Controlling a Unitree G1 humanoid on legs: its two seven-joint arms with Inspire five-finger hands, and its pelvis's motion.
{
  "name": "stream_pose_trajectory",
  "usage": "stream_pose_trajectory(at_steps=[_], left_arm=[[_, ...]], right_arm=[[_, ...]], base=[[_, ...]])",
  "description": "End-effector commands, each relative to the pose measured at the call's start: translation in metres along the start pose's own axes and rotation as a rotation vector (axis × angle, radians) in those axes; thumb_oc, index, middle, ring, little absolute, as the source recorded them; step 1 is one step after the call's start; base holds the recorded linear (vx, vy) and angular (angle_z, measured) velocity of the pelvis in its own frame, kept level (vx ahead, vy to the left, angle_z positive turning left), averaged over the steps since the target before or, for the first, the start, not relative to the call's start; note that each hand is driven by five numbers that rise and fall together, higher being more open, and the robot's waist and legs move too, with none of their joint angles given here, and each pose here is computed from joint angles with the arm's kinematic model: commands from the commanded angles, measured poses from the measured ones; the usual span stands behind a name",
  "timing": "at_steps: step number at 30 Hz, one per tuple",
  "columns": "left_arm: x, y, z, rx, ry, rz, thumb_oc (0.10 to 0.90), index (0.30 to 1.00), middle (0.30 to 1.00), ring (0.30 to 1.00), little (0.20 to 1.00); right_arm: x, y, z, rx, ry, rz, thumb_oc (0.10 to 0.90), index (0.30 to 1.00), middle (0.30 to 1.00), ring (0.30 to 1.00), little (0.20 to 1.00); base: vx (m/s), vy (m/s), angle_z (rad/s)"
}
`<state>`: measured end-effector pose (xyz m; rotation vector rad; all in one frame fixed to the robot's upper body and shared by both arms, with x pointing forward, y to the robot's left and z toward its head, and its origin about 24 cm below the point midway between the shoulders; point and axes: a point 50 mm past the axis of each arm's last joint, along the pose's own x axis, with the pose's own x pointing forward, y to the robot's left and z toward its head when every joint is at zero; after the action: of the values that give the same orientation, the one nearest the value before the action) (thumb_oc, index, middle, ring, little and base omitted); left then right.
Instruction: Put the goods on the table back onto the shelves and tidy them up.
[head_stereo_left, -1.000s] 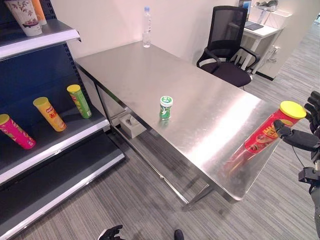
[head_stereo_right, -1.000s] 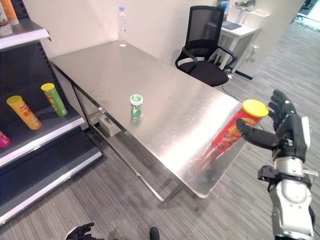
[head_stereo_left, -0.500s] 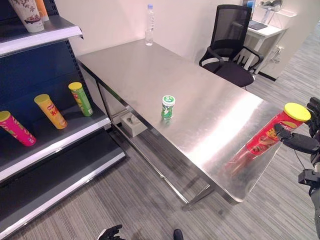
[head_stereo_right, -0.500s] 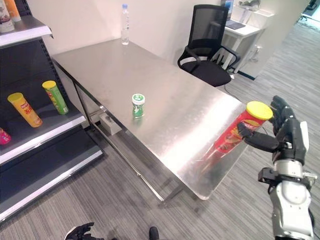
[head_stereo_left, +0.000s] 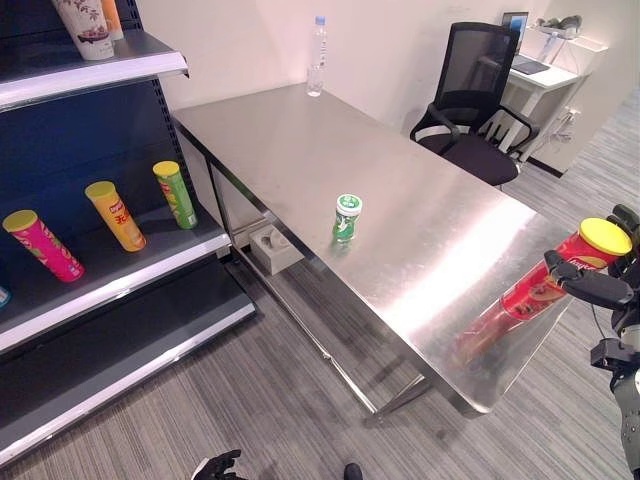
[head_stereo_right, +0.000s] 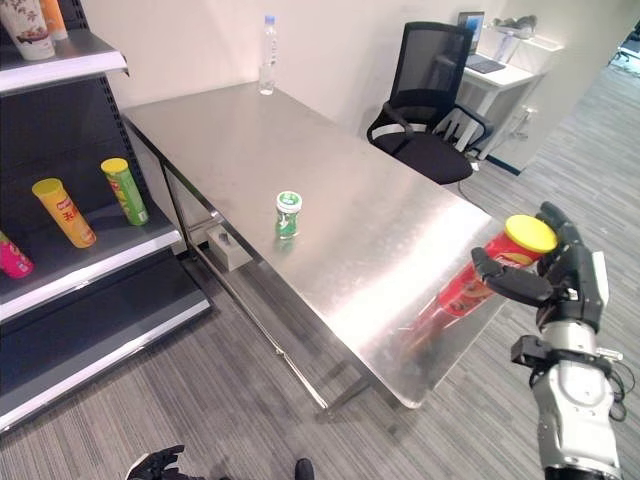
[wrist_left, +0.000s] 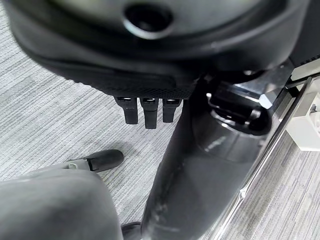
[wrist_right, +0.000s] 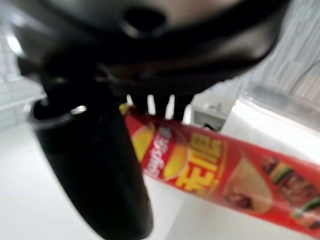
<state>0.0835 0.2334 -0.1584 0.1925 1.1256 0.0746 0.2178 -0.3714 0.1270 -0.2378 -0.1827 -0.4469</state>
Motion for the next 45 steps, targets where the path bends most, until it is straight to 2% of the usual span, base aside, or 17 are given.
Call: stream_pose_trajectory(at_steps=[1, 14, 38, 39, 40, 41, 45], left_arm=[[0.003, 0.011, 0.021, 0.027, -0.078, 0.012, 0.8, 0.9, 0.9, 0.9, 0.9], [0.003, 0.01, 0.023, 0.038, -0.087, -0.007, 0.8, 0.9, 0.9, 0.9, 0.9], [0.002, 0.01, 0.018, 0.038, -0.071, -0.017, 0.8, 0.9, 0.9, 0.9, 0.9], [0.002, 0.01, 0.018, 0.037, -0.071, -0.017, 0.8, 0.9, 0.9, 0.9, 0.9], [0.002, 0.01, 0.018, 0.038, -0.071, -0.017, 0.8, 0.9, 0.9, 0.9, 0.9], [0.002, 0.01, 0.017, 0.038, -0.069, -0.017, 0.8, 0.9, 0.9, 0.9, 0.9], [0.002, 0.01, 0.016, 0.037, -0.067, -0.018, 0.8, 0.9, 0.9, 0.9, 0.9]], right_arm=[[0.032, -0.025, 0.067, -0.067, -0.253, -0.064, 0.8, 0.9, 0.9, 0.9, 0.9], [0.048, -0.031, 0.077, -0.073, -0.217, -0.006, 0.8, 0.9, 0.9, 0.9, 0.9], [0.057, -0.029, 0.073, -0.06, -0.156, 0.056, 0.8, 0.9, 0.9, 0.9, 0.9], [0.057, -0.029, 0.073, -0.06, -0.156, 0.057, 0.733, 0.799, 0.799, 0.799, 0.799], [0.058, -0.03, 0.074, -0.07, -0.157, 0.052, 0.483, 0.425, 0.425, 0.425, 0.425], [0.059, -0.03, 0.075, -0.073, -0.157, 0.051, 0.4, 0.3, 0.3, 0.3, 0.3], [0.06, -0.03, 0.077, -0.074, -0.163, 0.046, 0.4, 0.3, 0.3, 0.3, 0.3]], base=[[0.0, 0.0, 0.0], [0.0, 0.0, 0.0], [0.0, 0.0, 0.0], [0.0, 0.0, 0.0], [0.0, 0.0, 0.0], [0.0, 0.0, 0.0], [0.0, 0.0, 0.0]])
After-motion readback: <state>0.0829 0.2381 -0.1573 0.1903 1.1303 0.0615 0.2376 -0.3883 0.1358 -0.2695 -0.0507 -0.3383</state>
